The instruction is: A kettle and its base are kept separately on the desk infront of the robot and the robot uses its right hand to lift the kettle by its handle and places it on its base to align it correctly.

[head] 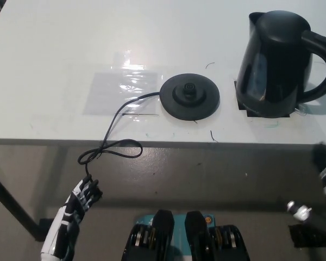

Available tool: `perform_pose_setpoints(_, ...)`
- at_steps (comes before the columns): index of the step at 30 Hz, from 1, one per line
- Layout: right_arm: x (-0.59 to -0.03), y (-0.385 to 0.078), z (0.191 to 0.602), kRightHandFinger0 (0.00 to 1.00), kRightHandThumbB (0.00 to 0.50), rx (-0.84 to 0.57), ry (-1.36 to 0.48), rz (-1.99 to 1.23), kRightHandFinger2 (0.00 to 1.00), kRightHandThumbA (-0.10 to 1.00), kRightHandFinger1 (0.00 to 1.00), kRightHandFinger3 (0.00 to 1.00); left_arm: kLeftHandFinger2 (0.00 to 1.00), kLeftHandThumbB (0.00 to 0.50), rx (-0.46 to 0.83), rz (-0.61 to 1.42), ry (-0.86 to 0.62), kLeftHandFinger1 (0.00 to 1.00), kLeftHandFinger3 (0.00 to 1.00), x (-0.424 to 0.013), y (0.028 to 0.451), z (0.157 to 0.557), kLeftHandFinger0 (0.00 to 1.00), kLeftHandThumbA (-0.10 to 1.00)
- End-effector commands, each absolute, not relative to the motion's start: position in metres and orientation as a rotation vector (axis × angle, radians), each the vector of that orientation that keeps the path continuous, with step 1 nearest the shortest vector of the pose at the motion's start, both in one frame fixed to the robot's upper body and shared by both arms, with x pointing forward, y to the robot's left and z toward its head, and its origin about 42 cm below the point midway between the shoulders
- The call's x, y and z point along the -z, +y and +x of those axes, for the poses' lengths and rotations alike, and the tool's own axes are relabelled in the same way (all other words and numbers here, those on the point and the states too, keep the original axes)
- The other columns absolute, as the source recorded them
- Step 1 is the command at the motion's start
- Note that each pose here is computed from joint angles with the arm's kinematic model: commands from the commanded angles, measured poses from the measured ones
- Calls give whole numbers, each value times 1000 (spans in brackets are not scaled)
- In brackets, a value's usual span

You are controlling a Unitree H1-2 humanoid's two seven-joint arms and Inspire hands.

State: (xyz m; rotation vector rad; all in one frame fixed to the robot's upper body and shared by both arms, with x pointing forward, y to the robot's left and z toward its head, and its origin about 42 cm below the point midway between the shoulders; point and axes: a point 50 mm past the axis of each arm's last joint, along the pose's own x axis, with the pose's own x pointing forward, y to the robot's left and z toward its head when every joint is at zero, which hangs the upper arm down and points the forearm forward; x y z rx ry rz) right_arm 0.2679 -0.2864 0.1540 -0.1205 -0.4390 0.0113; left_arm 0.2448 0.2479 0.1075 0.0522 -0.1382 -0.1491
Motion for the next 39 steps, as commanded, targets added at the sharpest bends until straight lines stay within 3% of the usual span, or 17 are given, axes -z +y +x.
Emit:
perform_pose_setpoints(1, -202, -308, 280, 1000, 291, 23, -549, -77, 1000, 1000, 1000, 1000, 1000, 117, 186, 44, -202, 1000, 1000, -119, 242, 242, 1000, 1000)
perform_pose_setpoints(4, -225, -326, 297, 1000, 309, 64, -563, -106, 1000, 1000, 1000, 1000, 1000, 95, 192, 46, -202, 1000, 1000, -119, 240, 240, 1000, 1000)
perform_pose_setpoints(7, -238, -341, 316, 1000, 270, 73, -581, -146, 1000, 1000, 1000, 1000, 1000, 90, 195, 52, -196, 1000, 1000, -119, 240, 239, 1000, 1000)
perform_pose_setpoints(12, -256, -360, 350, 1000, 251, 71, -557, -156, 1000, 1000, 1000, 1000, 1000, 72, 200, 54, -201, 1000, 1000, -118, 241, 241, 1000, 1000)
perform_pose_setpoints(14, -262, -367, 363, 1000, 232, 55, -532, -104, 1000, 1000, 1000, 1000, 1000, 89, 205, 50, -197, 1000, 1000, -117, 239, 239, 1000, 1000)
perform_pose_setpoints(17, -272, -375, 384, 1000, 287, -1, -493, -24, 1000, 1000, 1000, 1000, 1000, 94, 209, 63, -194, 1000, 1000, -117, 239, 239, 1000, 1000)
perform_pose_setpoints(24, -278, -380, 425, 1000, 352, -63, -428, 109, 1000, 1000, 1000, 1000, 1000, 107, 205, 65, -185, 1000, 1000, -117, 242, 237, 1000, 983)
perform_pose_setpoints(30, -275, -376, 447, 1000, 364, -73, -356, 171, 1000, 1000, 1000, 1000, 1000, 125, 215, 75, -177, 1000, 1000, -114, 244, 231, 1000, 963)
perform_pose_setpoints(37, -273, -376, 470, 1000, 312, -75, -313, 183, 1000, 1000, 1000, 1000, 1000, 159, 214, 79, -163, 1000, 1000, -112, 235, 234, 1000, 980)
perform_pose_setpoints(39, -275, -370, 480, 1000, 324, -83, -306, 192, 1000, 1000, 1000, 1000, 1000, 151, 207, 82, -166, 1000, 1000, -114, 237, 236, 1000, 970)
